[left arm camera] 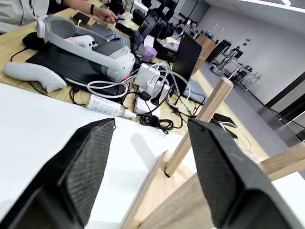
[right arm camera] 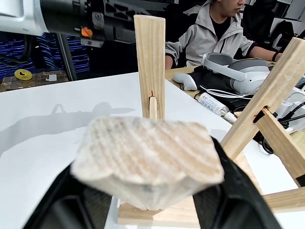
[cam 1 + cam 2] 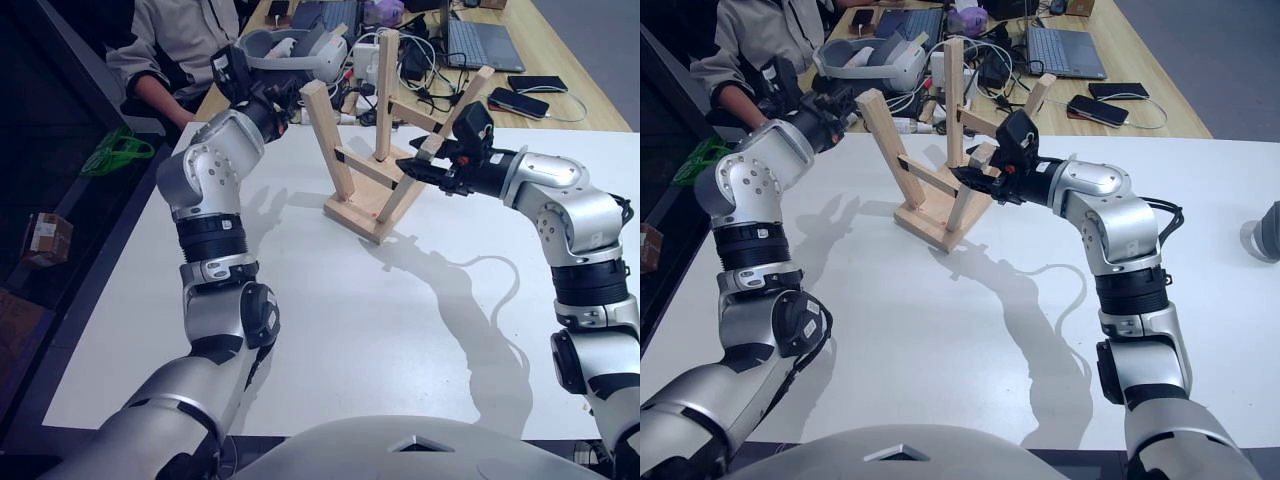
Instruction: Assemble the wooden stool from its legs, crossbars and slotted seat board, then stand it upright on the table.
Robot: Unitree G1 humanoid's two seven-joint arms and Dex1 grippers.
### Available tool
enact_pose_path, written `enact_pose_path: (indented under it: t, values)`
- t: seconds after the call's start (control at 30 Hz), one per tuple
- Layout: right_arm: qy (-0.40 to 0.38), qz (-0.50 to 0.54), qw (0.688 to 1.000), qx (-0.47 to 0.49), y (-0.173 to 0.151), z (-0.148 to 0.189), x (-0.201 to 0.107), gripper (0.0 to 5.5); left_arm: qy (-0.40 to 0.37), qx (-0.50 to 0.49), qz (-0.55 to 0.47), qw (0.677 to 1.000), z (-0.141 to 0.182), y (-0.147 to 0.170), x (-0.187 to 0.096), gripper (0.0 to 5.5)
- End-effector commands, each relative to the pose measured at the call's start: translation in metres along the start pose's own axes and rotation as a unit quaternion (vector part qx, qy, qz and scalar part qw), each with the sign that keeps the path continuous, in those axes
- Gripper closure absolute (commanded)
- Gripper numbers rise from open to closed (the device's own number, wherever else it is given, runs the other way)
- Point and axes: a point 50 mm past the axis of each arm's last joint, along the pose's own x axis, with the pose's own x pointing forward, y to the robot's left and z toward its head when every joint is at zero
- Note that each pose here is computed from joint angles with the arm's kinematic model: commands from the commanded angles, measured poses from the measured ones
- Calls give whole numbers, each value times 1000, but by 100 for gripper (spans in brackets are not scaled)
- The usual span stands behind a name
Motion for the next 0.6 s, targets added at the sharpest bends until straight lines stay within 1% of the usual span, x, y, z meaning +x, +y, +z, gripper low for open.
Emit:
enact_pose_path:
  t: [0.03, 0.17, 0.33, 0.43, 0.6]
  values:
    - [47, 16, 998, 45, 6, -26, 4, 348, -10, 0, -10, 1000, -3, -1, -8, 213]
    - [47, 16, 998, 45, 6, -26, 4, 348, -14, 18, -74, 997, -7, -14, -15, 213]
    - [47, 15, 998, 43, 6, -25, 4, 348, -3, 28, -125, 992, -16, -24, -13, 213]
    - [47, 15, 998, 42, 6, -25, 4, 348, 13, 66, -130, 989, -23, -24, -9, 213]
    - [47, 19, 998, 40, 6, -24, 5, 348, 7, 112, -112, 987, -25, -18, -1, 213]
